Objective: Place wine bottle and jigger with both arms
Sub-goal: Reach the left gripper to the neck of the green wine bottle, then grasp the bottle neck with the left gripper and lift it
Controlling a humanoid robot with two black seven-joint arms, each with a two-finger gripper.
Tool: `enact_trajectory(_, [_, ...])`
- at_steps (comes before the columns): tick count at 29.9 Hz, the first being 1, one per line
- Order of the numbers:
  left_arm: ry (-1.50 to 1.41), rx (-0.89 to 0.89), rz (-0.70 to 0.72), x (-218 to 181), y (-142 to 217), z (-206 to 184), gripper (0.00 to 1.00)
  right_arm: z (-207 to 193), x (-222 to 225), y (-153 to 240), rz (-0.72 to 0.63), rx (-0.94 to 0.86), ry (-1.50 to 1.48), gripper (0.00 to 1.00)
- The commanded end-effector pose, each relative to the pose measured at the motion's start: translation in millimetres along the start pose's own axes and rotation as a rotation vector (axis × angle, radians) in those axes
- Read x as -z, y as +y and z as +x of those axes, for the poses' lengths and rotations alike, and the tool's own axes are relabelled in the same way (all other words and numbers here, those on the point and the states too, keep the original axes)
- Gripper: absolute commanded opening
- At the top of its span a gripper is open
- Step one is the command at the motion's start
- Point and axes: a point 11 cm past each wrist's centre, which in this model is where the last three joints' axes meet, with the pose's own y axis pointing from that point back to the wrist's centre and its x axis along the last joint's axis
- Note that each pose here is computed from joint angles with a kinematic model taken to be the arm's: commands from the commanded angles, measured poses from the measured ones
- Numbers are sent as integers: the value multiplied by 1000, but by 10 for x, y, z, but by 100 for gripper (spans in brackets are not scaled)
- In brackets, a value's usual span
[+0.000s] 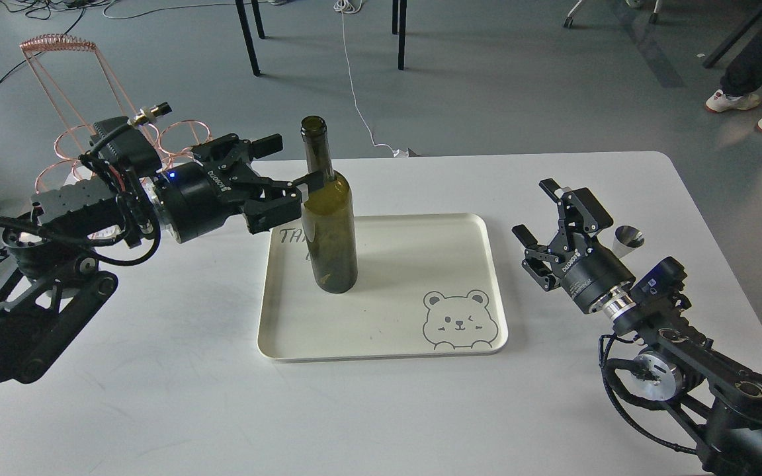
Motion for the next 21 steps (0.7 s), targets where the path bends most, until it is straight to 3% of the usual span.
enact_trajectory(1, [5,-2,-1,5,-39,-4,98,0,1,-1,0,0,0,99])
enact_trajectory(21, [3,-32,-50,-119,-265,107,84,4,-5,4,-1,-4,1,99])
